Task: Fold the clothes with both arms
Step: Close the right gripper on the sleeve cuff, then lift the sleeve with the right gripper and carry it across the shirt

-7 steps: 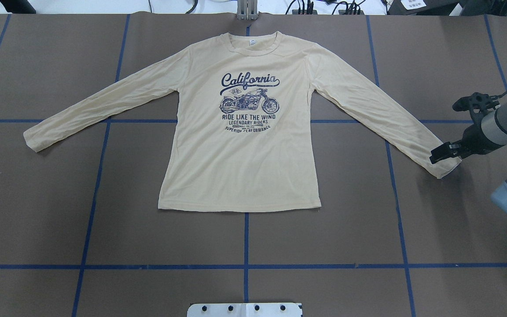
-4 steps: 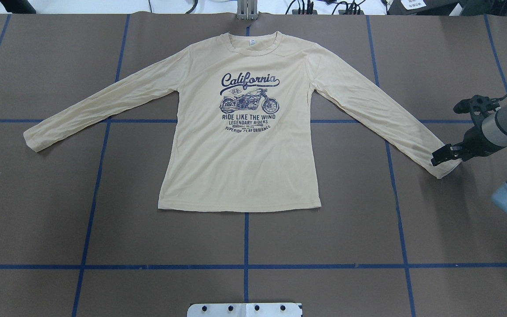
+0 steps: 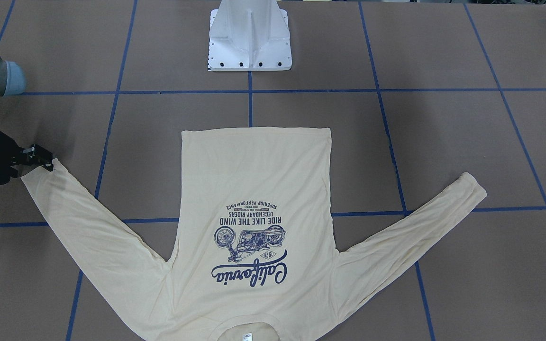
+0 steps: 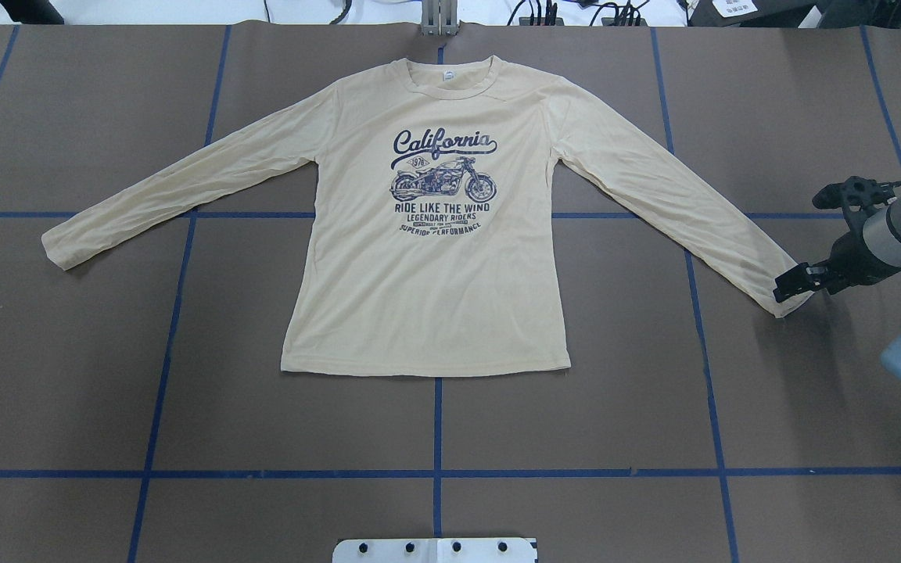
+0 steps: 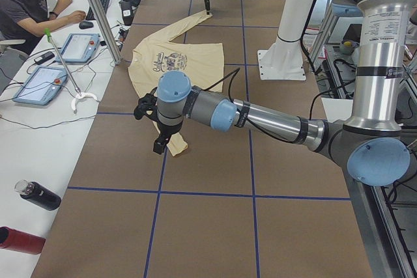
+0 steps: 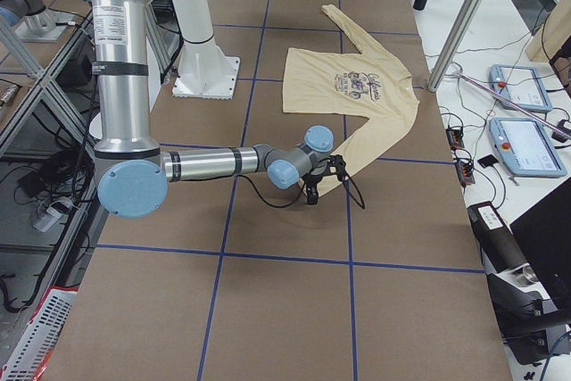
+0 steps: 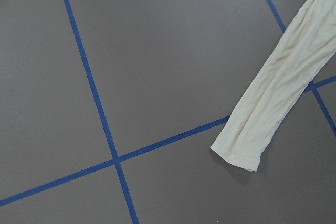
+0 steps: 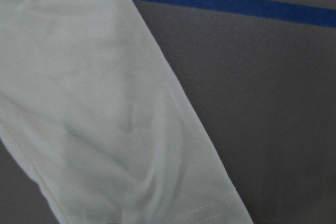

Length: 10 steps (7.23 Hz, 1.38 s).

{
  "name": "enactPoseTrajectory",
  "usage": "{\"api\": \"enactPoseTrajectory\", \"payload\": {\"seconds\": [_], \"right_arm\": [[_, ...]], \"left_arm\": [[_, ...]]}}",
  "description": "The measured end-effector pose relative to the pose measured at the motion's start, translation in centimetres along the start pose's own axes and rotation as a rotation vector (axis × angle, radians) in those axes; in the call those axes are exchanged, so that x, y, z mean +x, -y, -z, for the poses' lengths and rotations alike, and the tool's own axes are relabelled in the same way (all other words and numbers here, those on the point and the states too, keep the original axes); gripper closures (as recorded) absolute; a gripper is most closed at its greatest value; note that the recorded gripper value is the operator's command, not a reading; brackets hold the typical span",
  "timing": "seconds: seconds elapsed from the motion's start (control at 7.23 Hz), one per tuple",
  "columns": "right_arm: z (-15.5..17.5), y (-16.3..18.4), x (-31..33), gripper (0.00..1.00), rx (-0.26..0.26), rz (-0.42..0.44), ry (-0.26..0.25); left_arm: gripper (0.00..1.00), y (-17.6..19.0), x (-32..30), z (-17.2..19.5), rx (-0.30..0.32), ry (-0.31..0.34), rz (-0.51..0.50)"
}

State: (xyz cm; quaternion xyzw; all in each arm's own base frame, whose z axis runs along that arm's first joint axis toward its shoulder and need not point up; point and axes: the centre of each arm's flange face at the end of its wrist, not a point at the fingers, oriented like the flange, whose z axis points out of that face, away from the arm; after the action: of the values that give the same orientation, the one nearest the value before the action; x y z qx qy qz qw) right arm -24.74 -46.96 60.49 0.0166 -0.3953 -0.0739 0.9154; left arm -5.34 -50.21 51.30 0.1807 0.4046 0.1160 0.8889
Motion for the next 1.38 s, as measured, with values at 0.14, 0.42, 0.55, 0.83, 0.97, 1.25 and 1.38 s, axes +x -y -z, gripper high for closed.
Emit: {"api": "enactPoseTrajectory", "payload": {"seconds": [0.14,0.42,0.55,0.83,0.97,1.25,1.38], "right_arm": [[0.0,0.1,-0.2,0.46,0.002,-0.002,0.001],[0.0,0.4,-0.7,0.78,0.004,0.001,0.005],[0.1,0.5,-1.0,0.95,0.005,0.005,0.007],[0.4,0.5,-1.6,1.00,0.004,0.010,0.018],[0.7,0.6,-2.1,1.00,-0.002,0.012,0.036],[2.3,0.8,-3.6,1.00,0.002,0.008,0.084],[3.7,1.4,-4.8,1.00,0.021,-0.007,0.109]], "left_arm": [[0.00,0.0,0.0,0.0,0.000,0.000,0.000],[0.00,0.0,0.0,0.0,0.001,0.000,-0.001],[0.00,0.0,0.0,0.0,0.000,0.000,-0.001],[0.00,0.0,-0.1,-0.1,0.000,0.000,0.000],[0.00,0.0,-0.1,-0.1,-0.001,0.000,0.001],[0.00,-0.1,-0.2,-0.2,-0.003,-0.001,0.004],[0.00,-0.1,-0.3,-0.3,-0.004,-0.001,0.005]]}}
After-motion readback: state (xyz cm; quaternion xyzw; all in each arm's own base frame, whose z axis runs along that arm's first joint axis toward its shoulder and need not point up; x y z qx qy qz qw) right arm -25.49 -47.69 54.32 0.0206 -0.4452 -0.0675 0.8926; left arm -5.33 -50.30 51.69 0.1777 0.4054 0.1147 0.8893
